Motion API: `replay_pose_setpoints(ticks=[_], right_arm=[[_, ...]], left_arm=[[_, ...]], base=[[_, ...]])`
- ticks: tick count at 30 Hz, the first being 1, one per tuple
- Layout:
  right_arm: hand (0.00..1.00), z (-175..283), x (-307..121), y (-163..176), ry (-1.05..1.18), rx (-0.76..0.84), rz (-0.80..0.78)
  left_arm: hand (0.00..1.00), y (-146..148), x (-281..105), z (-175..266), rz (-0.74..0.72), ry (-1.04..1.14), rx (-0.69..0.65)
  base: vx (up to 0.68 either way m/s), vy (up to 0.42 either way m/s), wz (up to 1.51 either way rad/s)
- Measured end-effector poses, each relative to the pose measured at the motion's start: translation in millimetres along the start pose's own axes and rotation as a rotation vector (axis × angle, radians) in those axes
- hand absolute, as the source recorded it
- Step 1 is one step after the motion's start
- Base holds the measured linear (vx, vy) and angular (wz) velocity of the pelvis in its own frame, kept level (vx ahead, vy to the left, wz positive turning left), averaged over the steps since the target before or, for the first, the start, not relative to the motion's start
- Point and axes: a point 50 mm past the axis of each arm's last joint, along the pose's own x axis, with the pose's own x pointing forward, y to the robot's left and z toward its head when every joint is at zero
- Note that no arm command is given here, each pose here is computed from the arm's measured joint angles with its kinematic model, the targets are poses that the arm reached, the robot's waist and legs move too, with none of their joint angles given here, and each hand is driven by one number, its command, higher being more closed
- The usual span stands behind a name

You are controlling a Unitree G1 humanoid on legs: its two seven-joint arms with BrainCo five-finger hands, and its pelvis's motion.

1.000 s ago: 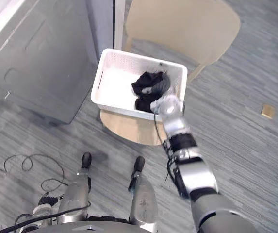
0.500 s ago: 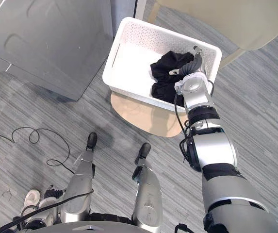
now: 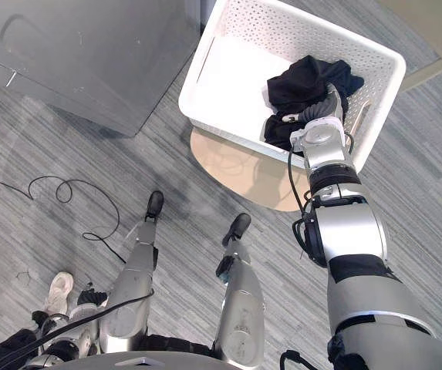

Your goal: Pick up the laundry basket with both hands and put the clothes into the washing machine.

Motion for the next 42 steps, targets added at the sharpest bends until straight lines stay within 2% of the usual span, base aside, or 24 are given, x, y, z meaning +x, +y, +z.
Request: replay_pose_setpoints(ticks=[8,9,21,29,37,41,42], right_arm=[[0.0,2.7,6.0,-24.5,-0.005,-0.04,-0.035],[1.0,2.7,6.0,-24.6,-0.008,-0.044,-0.035],[1.0,1.4,7.5,-38.5,-0.039,-0.114,-0.065],[1.0,-1.6,6.9,-35.3,-0.016,-0.064,-0.084],[1.0,-8.0,6.6,-38.0,0.074,0.261,-0.152],[1.0,-6.5,5.4,-31.7,0.125,0.52,-0.177],[1.0,-1.3,4.8,-28.5,0.131,0.656,-0.183]], left_arm=[[0.0,-13.0,-0.4,11.7,-0.033,-0.029,0.014],[0.0,-13.3,-0.4,12.0,-0.033,-0.03,0.015],[0.0,-16.8,-0.7,15.7,-0.044,-0.04,0.013],[0.0,-17.9,-0.8,16.4,-0.046,-0.037,0.002],[0.0,-18.4,-1.2,15.3,-0.034,-0.024,-0.014],[0.0,-17.8,-0.8,13.3,-0.025,-0.008,-0.017],[0.0,-17.2,-0.7,11.9,-0.016,0.003,-0.019]], base=[[-0.01,-0.043,0.06],[0.01,-0.044,0.03],[0.0,-0.037,0.01],[0.01,-0.038,-0.01],[0.0,-0.019,0.0],[0.0,-0.012,-0.03],[0.0,-0.055,-0.05]])
